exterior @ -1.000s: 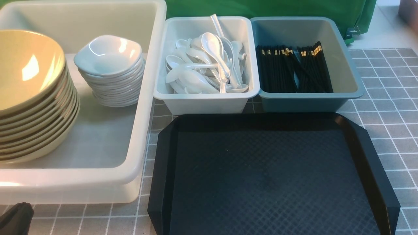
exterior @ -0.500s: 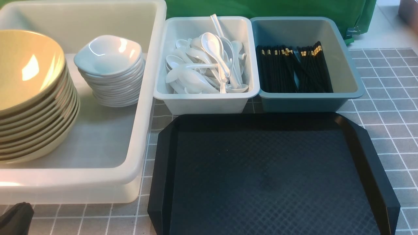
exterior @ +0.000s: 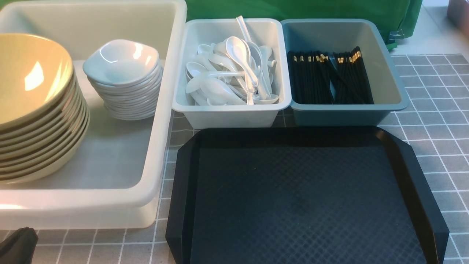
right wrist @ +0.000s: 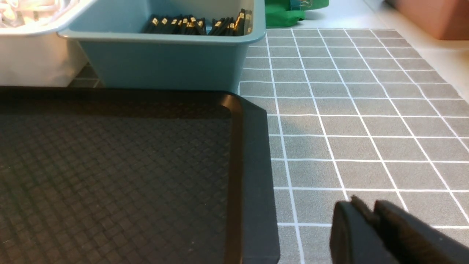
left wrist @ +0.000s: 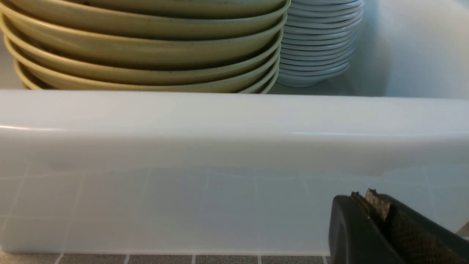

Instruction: On grey table put chopsticks spoon bowls plates into blue grey white boxes.

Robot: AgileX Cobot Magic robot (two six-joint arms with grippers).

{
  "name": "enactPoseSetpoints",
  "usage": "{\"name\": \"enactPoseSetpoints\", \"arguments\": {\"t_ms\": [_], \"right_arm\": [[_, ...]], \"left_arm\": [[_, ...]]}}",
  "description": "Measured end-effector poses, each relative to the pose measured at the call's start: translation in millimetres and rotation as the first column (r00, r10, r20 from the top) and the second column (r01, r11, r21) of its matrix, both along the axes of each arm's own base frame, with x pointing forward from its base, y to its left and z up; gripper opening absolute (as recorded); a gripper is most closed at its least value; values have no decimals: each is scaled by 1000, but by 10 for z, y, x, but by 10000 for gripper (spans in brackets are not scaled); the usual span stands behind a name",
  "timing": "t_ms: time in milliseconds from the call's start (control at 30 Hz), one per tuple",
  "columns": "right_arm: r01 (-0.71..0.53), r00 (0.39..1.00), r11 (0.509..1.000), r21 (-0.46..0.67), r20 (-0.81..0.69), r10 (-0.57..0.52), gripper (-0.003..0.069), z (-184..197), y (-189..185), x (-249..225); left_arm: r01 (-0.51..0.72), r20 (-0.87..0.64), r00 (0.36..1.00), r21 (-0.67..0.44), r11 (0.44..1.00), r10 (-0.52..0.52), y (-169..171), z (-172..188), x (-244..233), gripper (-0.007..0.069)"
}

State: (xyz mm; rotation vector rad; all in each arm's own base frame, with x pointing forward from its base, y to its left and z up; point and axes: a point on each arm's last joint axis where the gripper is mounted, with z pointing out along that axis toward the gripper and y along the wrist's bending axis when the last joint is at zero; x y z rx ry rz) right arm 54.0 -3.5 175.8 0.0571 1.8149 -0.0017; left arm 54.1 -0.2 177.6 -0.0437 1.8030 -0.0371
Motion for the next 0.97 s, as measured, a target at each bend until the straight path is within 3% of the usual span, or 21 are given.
{"name": "enactPoseSetpoints", "arguments": {"t_ms": [967], "right_arm": [[0, 1000, 1000, 1, 0, 0, 135, 0, 0, 0]], "left_arm": [[0, 0, 1000, -1, 1000, 0, 0, 0, 0, -11]]}}
